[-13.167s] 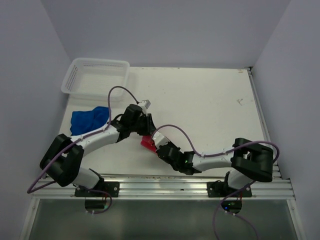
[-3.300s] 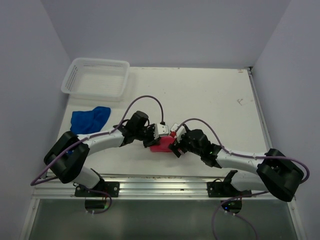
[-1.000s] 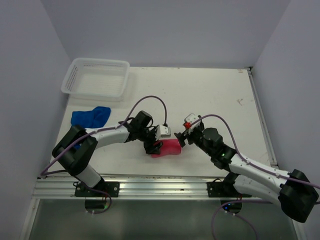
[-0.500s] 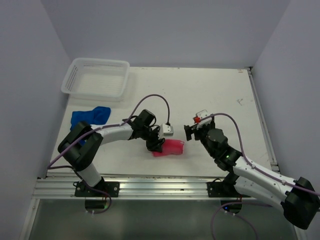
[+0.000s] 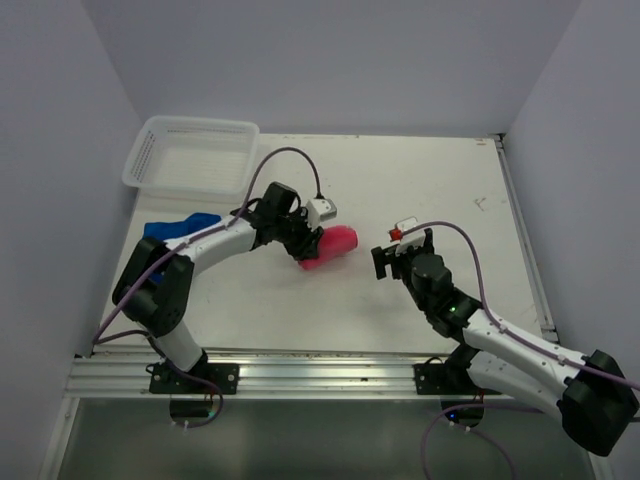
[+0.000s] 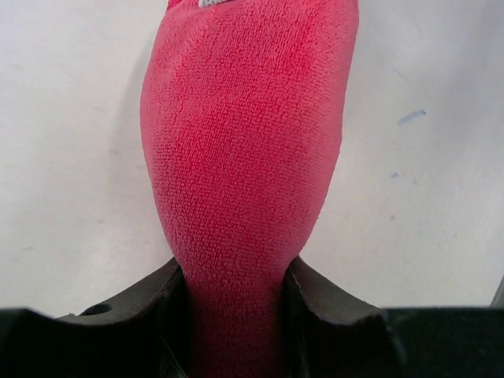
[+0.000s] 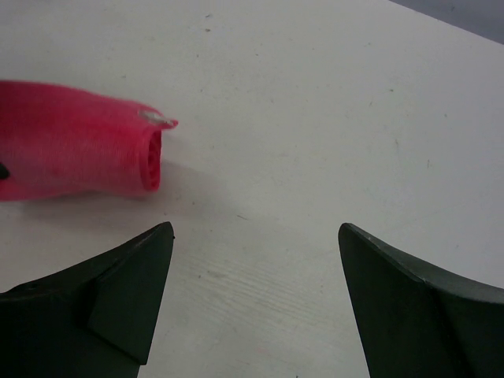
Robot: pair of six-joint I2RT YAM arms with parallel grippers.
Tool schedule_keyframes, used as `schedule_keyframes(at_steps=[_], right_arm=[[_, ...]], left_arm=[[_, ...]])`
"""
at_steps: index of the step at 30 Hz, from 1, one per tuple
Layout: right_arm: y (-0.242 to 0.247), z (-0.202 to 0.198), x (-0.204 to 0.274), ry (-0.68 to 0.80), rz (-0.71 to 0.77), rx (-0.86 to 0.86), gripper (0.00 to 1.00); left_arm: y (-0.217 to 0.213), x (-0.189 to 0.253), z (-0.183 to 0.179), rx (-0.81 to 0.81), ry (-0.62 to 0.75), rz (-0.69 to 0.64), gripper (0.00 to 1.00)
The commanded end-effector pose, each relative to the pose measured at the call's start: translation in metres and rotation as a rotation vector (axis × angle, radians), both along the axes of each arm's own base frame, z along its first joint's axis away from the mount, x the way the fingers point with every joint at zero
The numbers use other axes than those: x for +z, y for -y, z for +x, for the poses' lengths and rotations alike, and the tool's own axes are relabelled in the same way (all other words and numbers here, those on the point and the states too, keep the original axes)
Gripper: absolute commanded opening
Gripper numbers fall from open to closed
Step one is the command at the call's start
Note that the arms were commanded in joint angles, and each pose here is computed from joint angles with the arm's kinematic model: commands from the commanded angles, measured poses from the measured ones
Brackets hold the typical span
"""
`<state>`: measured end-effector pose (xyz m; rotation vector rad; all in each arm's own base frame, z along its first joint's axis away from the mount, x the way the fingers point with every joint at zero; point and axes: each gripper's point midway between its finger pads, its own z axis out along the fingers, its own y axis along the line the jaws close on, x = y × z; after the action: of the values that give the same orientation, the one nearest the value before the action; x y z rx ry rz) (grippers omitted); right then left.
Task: Roll the towels
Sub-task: Place the rolled towel into the container
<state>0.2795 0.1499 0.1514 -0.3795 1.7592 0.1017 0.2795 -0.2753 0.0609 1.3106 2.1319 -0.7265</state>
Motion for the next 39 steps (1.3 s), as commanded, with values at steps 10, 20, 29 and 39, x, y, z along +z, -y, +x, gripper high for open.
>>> schedule_keyframes(at_steps=[10, 20, 29, 39], right_arm=[[-0.012, 0.009, 0.011, -0.025, 0.064, -0.002, 0.89], [-0.016, 0.013, -0.001, -0.058, 0.033, 0.013, 0.89], [-0.020, 0.016, -0.017, -0.108, 0.014, 0.029, 0.89], [-0.025, 0.017, -0.027, -0.143, 0.001, 0.042, 0.89]], left_arm=[[-0.052, 0.170, 0.173, 0.544, 0.278, -0.210, 0.00], [-0.200, 0.192, 0.271, 1.045, 0.286, -0.283, 0.00], [-0.254, 0.116, 0.281, 1.191, 0.132, -0.239, 0.00], [-0.257, 0.044, 0.268, 1.194, -0.012, -0.252, 0.00]])
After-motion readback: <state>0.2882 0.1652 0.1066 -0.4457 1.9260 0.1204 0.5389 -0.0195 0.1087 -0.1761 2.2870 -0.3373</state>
